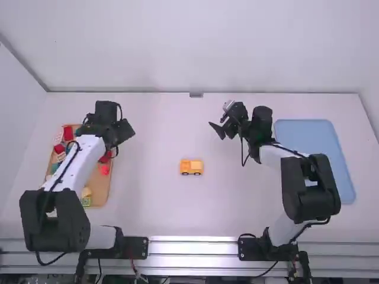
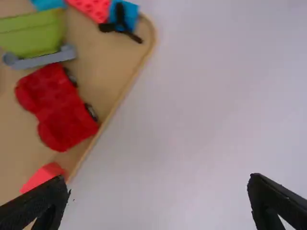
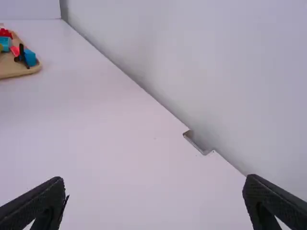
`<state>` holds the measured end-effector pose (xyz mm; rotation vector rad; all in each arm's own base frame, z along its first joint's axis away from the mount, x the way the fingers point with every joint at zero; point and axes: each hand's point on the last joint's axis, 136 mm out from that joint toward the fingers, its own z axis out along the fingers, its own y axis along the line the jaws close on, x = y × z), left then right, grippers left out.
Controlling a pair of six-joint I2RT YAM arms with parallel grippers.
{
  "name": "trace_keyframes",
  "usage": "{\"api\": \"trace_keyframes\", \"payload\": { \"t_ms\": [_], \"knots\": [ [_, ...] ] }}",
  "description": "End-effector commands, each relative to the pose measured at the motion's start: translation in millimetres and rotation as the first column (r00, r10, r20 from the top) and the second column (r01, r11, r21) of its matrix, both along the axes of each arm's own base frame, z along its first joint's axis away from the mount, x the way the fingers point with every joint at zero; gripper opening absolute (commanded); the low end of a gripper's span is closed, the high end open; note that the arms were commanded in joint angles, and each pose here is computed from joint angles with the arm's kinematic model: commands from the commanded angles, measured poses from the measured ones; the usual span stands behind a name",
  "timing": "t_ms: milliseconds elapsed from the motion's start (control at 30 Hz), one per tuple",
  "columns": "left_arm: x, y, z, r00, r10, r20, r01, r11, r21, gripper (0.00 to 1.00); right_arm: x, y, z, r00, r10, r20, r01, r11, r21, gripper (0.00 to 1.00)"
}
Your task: Assemble lego blocks to make yellow taxi
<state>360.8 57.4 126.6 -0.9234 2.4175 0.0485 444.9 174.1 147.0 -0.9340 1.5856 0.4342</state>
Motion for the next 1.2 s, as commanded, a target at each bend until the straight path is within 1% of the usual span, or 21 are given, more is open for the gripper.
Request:
{"api": "trace_keyframes", "payload": {
  "t_ms": [0, 233, 300, 367, 433, 467, 500, 533, 600, 633, 700, 767, 867, 900, 1000, 1100, 1167],
  "knots": [
    [0, 9, 12, 0.994, 0.097, 0.047, -0.095, 0.995, -0.029, 0.99, -1.6, 1, -1, 1.0, 0.003, -0.008, -0.002, 1.0, 0.007, 0.98],
    [1, 11, 13, 0.994, 0.1, 0.051, -0.098, 0.995, -0.035, 0.99, -1.4, 1, 0, 1.0, 0.002, -0.006, -0.002, 1.0, 0.007, 0.98],
    [1, 14, 18, 0.993, 0.108, 0.052, -0.107, 0.994, -0.036, 0.99, -1.3, 1, 0, 1.0, 0.002, -0.004, -0.002, 1.0, 0.006, 0.98],
    [-5, 21, 28, 0.991, 0.132, 0.026, -0.131, 0.991, -0.038, 0.99, -1.3, 1, 0, 1.0, 0.003, -0.001, -0.003, 1.0, 0.004, 0.98],
    [-21, 27, 36, 0.976, 0.215, -0.028, -0.217, 0.974, -0.066, 0.99, -1.3, 1, 0, 1.0, 0.003, -0.002, -0.003, 1.0, 0.005, 0.98],
    [-40, 35, 40, 0.942, 0.325, -0.086, -0.332, 0.94, -0.084, 0.99, -1.3, 1, 0, 1.0, 0.003, -0.002, -0.003, 1.0, 0.005, 0.98],
    [-56, 44, 41, 0.897, 0.425, -0.119, -0.435, 0.897, -0.077, 0.99, -1.3, 1, 0, 1.0, 0.002, -0.002, -0.002, 1.0, 0.005, 0.98],
    [-70, 53, 40, 0.835, 0.533, -0.138, -0.544, 0.837, -0.063, 0.99, -1.4, 1, 0, 1.0, 0.003, -0.002, -0.003, 1.0, 0.005, 0.98],
    [-90, 64, 35, 0.715, 0.683, -0.148, -0.695, 0.717, -0.049, 0.99, -1.3, 1, 0, 1.0, 0.003, -0.001, -0.003, 1.0, 0.005, 0.98],
    [-103, 67, 30, 0.623, 0.766, -0.161, -0.78, 0.623, -0.055, 0.99, -1.3, 1, 0, 1.0, 0.003, -0.001, -0.003, 1.0, 0.004, 0.98],
    [-123, 67, 19, 0.474, 0.857, -0.2, -0.88, 0.471, -0.067, 0.99, -1.3, 1, 0, 1.0, 0.003, -0.001, -0.003, 1.0, 0.005, 0.98],
    [-132, 68, 12, 0.403, 0.891, -0.208, -0.915, 0.399, -0.063, 0.99, -1.4, 1, 0, 1.0, 0.004, -0.001, -0.004, 1.0, 0.004, 0.98],
    [-137, 69, 1, 0.333, 0.92, -0.205, -0.943, 0.326, -0.068, 0.99, -1.4, 1, 0, 1.0, 0.003, -0.002, -0.003, 1.0, 0.005, 0.98],
    [-139, 70, -8, 0.287, 0.936, -0.201, -0.958, 0.277, -0.08, 0.99, -1.4, 1, 0, 1.0, 0.003, -0.002, -0.003, 1.0, 0.005, 0.98],
    [-143, 76, -20, 0.255, 0.948, -0.192, -0.967, 0.243, -0.083, 0.99, -1.4, 1, 0, 1.0, 0.003, -0.002, -0.003, 1.0, 0.005, 0.98],
    [-141, 84, -27, 0.296, 0.933, -0.206, -0.955, 0.281, -0.098, 0.99, -1.4, 1, 0, 1.0, 0.003, -0.001, -0.003, 1.0, 0.004, 0.98],
    [-136, 93, -30, 0.364, 0.907, -0.21, -0.931, 0.346, -0.12, 0.99, -1.2, 1, 0, 1.0, 0.002, -0.001, -0.002, 1.0, 0.004, 0.98]
  ]
}}
